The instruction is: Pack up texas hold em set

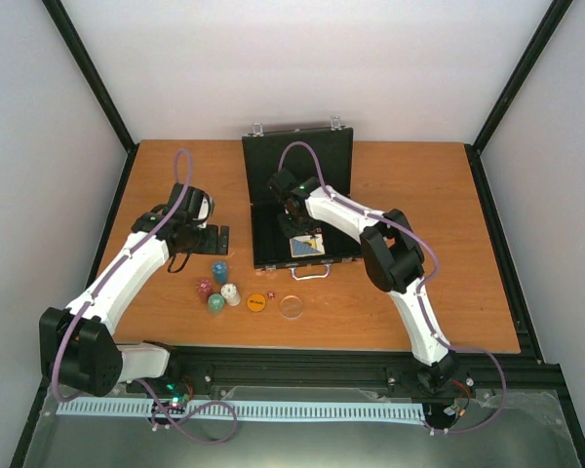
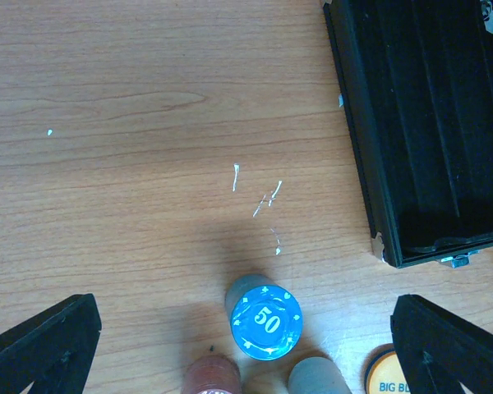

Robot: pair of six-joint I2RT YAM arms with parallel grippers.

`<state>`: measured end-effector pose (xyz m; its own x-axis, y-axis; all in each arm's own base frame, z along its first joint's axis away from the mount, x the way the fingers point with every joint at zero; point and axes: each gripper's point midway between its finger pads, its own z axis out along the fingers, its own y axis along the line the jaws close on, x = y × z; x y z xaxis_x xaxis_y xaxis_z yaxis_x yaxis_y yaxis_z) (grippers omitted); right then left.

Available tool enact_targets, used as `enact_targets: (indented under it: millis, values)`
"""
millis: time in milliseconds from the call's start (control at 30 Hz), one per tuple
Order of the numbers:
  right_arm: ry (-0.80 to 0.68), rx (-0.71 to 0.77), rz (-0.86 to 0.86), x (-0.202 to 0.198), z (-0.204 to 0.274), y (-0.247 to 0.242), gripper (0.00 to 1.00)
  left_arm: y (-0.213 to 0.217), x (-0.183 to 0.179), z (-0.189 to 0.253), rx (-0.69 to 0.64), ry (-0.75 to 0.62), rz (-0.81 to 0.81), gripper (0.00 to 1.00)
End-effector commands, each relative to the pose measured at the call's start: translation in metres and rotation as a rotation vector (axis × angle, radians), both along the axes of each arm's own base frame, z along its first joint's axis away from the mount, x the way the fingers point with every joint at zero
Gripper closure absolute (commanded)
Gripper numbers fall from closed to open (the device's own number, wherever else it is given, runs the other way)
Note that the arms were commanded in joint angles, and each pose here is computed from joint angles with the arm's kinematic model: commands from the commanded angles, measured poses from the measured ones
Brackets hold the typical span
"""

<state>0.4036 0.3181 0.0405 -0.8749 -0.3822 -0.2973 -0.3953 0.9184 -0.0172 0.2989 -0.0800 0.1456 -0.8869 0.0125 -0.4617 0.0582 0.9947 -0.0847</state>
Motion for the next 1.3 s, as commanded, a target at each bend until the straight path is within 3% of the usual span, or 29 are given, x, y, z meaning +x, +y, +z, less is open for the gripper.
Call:
enact_targets:
  millis: [0,300,467,533,800,1000,1267]
  values:
    - [-0.053,0.014,-0.014,0.006,0.029,-0.005,0.66,-0.003,0.011,0.016,-0.013,-0.048,0.011,0.0]
    - [-0.067,0.161,0.085,-0.01,0.076,0.015,0.66,-0.003,0.01,0.017,-0.017,-0.054,0.013,0.0]
    - [-0.009,0.153,0.189,-0.062,0.081,0.026,0.66,-0.002,0.009,0.021,-0.02,-0.063,0.018,0.0]
    - [0.016,0.144,0.236,-0.092,0.08,0.03,0.63,-0.002,0.009,0.023,-0.022,-0.068,0.019,0.0]
    - [0.117,0.116,0.352,-0.183,0.054,0.051,0.34,-0.003,0.007,0.022,-0.031,-0.07,0.015,0.0]
    - [0.167,0.089,0.389,-0.21,0.03,0.068,0.35,-0.005,0.006,0.021,-0.038,-0.067,0.007,0.0]
    - [0.155,0.002,0.339,-0.197,0.003,0.068,0.45,-0.003,0.002,0.022,-0.029,-0.068,-0.001,0.0]
